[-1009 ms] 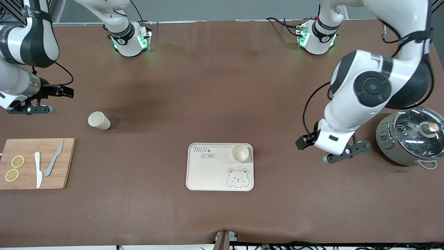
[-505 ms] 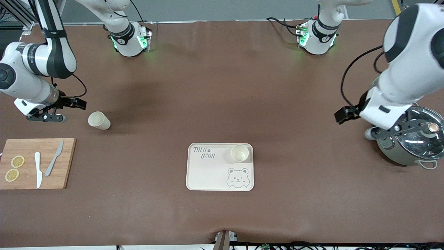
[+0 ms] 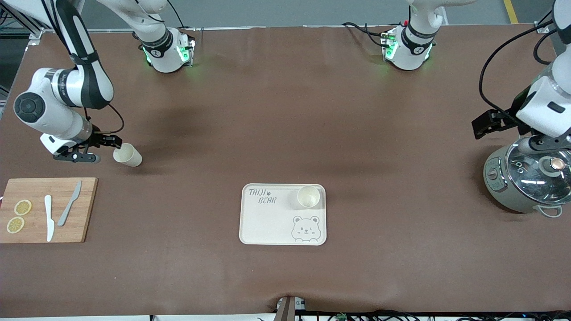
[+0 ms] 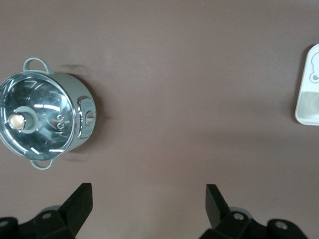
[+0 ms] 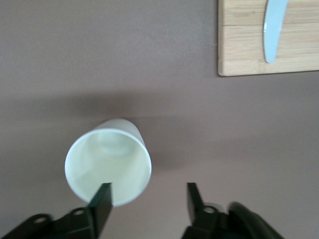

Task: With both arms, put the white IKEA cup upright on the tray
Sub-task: 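Retract the left gripper while the right gripper reaches the other cup, then close the right gripper on the second white cup's rim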

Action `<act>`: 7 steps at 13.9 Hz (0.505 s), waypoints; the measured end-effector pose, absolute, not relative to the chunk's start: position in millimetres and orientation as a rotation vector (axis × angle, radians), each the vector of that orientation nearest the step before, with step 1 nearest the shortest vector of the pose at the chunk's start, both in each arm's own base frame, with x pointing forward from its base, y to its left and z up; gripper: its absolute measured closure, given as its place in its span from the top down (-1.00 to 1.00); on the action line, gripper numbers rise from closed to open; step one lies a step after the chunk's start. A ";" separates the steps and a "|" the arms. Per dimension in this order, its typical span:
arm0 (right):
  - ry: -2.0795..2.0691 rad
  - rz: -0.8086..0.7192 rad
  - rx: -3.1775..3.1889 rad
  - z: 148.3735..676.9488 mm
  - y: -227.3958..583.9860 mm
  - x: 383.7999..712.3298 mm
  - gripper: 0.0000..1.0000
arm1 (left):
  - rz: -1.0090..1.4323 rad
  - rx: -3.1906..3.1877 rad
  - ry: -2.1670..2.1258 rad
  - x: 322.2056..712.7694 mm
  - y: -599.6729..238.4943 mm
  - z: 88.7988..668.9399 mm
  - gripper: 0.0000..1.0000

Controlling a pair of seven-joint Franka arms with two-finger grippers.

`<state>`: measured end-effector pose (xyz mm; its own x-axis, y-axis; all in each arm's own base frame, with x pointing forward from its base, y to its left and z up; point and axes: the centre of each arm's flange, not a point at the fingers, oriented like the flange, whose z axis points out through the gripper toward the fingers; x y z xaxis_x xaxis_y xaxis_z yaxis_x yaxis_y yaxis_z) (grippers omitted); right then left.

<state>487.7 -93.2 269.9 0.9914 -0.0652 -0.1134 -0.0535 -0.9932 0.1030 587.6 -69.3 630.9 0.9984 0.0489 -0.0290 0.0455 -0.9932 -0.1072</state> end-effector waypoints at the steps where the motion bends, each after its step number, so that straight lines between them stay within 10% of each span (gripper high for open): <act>1: -0.094 -0.165 3.039 262.4 -93.2 489.4 0.32 | 0.058 -3.031 -0.076 585.2 -67.0 632.6 1.00; 4: -0.102 -0.142 3.047 247.3 -93.0 492.4 0.13 | 0.077 -3.026 -0.080 578.2 -66.2 638.2 1.00; 7: -0.116 -0.122 3.052 239.5 -96.2 493.6 -0.57 | 0.069 -3.024 -0.083 571.9 -65.8 646.7 1.00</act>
<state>493.6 -96.2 239.5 0.9939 -0.0793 -0.0765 -0.0725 -0.9935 0.0879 571.9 -65.8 646.7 0.9974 0.0574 -0.0426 0.0521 -0.9918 -0.1164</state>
